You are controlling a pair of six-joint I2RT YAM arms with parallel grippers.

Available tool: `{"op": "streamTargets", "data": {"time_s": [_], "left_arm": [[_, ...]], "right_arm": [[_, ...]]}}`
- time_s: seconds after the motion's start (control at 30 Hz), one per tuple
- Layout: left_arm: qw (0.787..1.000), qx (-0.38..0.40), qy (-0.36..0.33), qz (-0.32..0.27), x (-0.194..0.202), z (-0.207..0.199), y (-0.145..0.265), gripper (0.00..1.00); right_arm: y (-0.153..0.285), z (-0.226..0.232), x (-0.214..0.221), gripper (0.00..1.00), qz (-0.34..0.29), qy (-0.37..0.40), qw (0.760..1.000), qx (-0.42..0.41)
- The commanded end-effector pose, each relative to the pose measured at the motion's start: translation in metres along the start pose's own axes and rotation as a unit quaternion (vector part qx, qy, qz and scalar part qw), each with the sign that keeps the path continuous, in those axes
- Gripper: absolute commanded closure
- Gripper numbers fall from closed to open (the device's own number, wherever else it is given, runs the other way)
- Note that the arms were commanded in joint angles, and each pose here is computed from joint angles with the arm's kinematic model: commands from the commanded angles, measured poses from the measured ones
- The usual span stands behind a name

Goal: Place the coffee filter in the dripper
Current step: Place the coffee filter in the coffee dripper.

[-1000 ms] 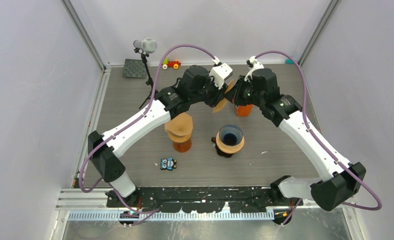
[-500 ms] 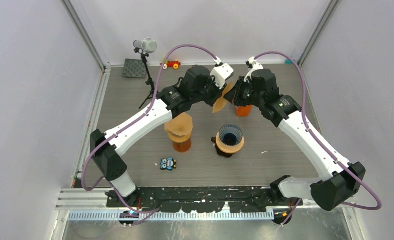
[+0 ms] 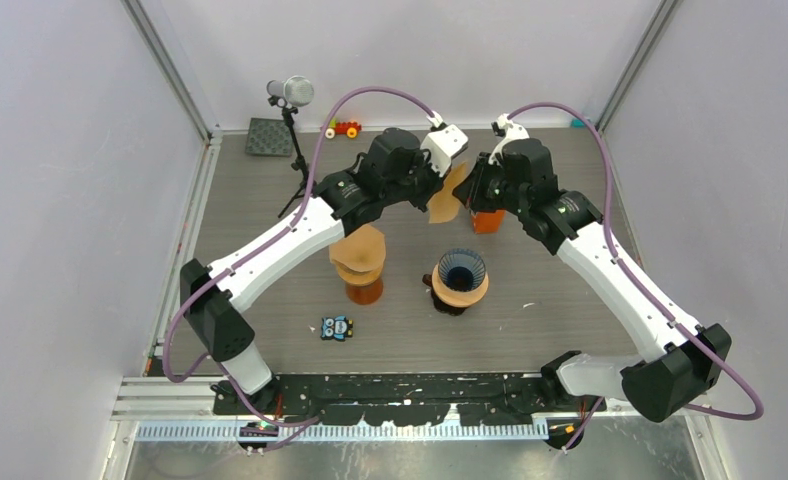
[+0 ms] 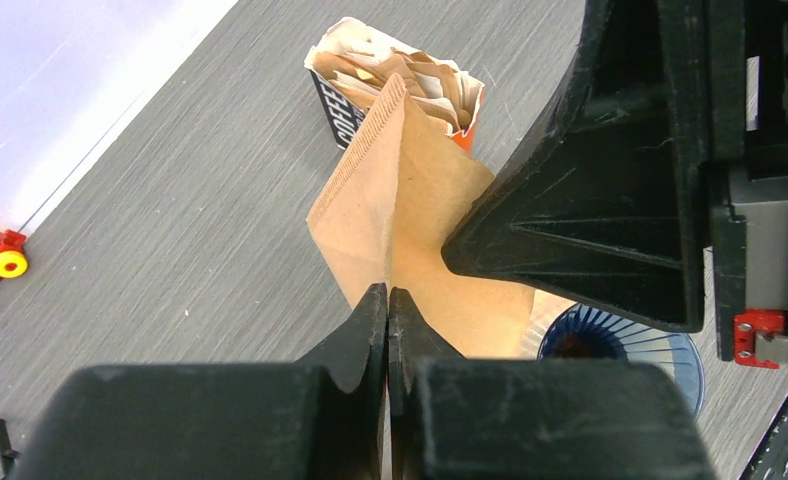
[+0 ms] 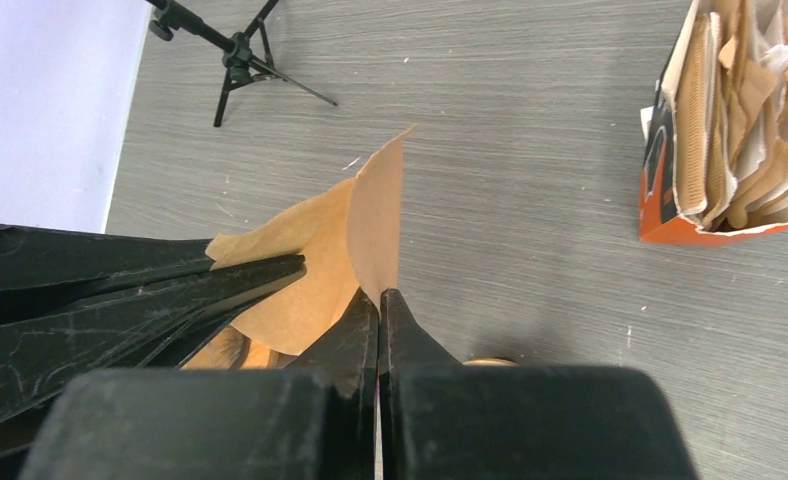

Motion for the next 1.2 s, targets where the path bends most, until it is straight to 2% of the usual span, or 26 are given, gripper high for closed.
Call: {"op": "streamTargets", "data": {"time_s": [0.0,0.47,0.7,1.17], "left_arm": [[1.000,-0.013,-0.006,-0.021,-0.015,0.005,0.005,1.00],[0.998,-0.046,-0.029,-0.012,-0.006,0.010,0.015,1.00],[0.999,-0.037,0.004,-0.014,-0.009,0.007,0.013,1.00],[0.998,-0.020,0.065,-0.013,-0.014,0.001,0.007,1.00]], "right_arm": [[0.010,0.004,-0.012,1.00,-0.043,0.036,0.998,0.013],[0.017,-0.002,-0.015,0.84,-0.066,0.081,0.994,0.032],[0.013,0.001,-0.011,0.73,-0.048,0.073,0.996,0.016],[0.000,0.003,-0.007,0.70,-0.024,0.061,0.998,0.012]]}}
Point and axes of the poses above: each gripper's point midway between its finger pads, its own y axis back along the fingers, its own z axis along the line the jaws close on, x = y × z, the point moved 8 cm from there along y, back along the fingers, and after that the axes turned 12 degrees about -y, right-handed, at the moved point
